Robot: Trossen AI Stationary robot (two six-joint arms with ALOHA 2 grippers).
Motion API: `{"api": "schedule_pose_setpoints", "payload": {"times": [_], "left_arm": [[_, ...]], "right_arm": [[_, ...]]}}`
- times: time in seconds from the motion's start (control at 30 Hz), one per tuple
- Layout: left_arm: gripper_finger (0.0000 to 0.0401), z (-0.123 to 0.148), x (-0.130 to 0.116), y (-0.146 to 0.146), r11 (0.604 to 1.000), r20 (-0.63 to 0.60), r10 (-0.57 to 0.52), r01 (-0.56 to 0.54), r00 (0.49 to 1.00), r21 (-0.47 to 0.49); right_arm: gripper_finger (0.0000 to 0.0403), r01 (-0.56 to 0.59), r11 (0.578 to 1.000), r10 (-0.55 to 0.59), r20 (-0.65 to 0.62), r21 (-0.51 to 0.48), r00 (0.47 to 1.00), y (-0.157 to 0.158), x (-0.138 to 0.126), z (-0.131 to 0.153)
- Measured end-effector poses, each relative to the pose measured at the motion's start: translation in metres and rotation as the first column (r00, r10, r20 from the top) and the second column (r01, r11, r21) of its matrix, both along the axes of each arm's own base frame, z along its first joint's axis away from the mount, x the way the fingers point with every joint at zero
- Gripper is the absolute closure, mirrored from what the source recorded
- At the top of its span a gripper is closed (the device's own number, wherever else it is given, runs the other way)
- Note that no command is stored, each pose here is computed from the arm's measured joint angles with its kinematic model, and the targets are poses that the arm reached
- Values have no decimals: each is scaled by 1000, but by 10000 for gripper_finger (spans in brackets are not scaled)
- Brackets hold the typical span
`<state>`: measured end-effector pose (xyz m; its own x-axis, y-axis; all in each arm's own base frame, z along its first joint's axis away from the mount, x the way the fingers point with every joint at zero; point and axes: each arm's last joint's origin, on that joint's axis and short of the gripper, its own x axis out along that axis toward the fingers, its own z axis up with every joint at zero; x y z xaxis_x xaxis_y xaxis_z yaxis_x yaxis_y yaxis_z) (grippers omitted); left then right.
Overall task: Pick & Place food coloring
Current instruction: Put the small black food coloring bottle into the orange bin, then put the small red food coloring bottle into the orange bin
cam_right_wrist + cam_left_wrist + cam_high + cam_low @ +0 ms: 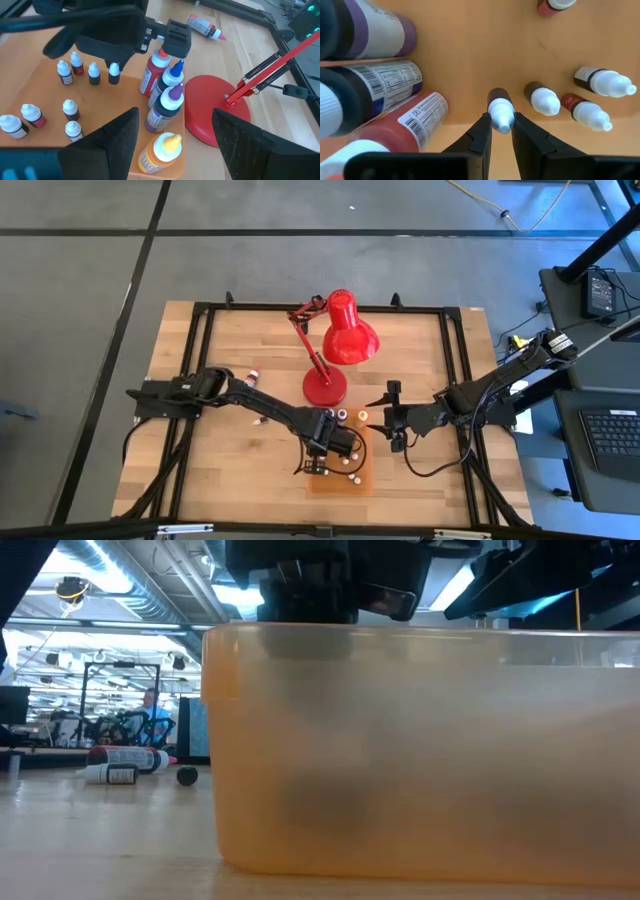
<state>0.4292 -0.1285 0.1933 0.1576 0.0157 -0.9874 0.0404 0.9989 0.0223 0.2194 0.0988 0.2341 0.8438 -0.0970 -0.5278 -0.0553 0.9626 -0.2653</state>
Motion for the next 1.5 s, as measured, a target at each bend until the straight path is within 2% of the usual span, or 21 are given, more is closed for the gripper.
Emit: {"api": "schedule_pose_setpoints", "payload": {"times": [0.7, 0.9, 1.13, 1.23, 1.37, 1.5], "left_arm": [[320, 0, 0, -1, 1000, -1, 4, -4, 1000, -4], [303, 0, 0, 0, 999, -1, 44, -44, 999, -10], [276, 1, -1, -1, 999, -15, 39, -40, 999, -37], [271, 11, -6, 1, 999, -21, 40, -41, 999, -33], [270, 43, -14, 4, 999, 63, 13, -10, 998, -42], [272, 69, -24, 3, 1000, 147, -10, 7, 989, 23]], "right_arm": [[150, -1, 1000, 1, -7, -3, 1000, 0, 0, -1], [150, -2, 1000, 2, -7, -3, 1000, 0, 0, -1], [150, -3, 1000, 3, -8, -5, 1000, 0, 0, -1], [150, -3, 1000, 3, -9, -6, 1000, 0, 0, -1], [150, -3, 1000, 3, -12, -9, 1000, 0, -1, -1], [150, -3, 1000, 3, -13, -9, 1000, 0, -1, -1]]}}
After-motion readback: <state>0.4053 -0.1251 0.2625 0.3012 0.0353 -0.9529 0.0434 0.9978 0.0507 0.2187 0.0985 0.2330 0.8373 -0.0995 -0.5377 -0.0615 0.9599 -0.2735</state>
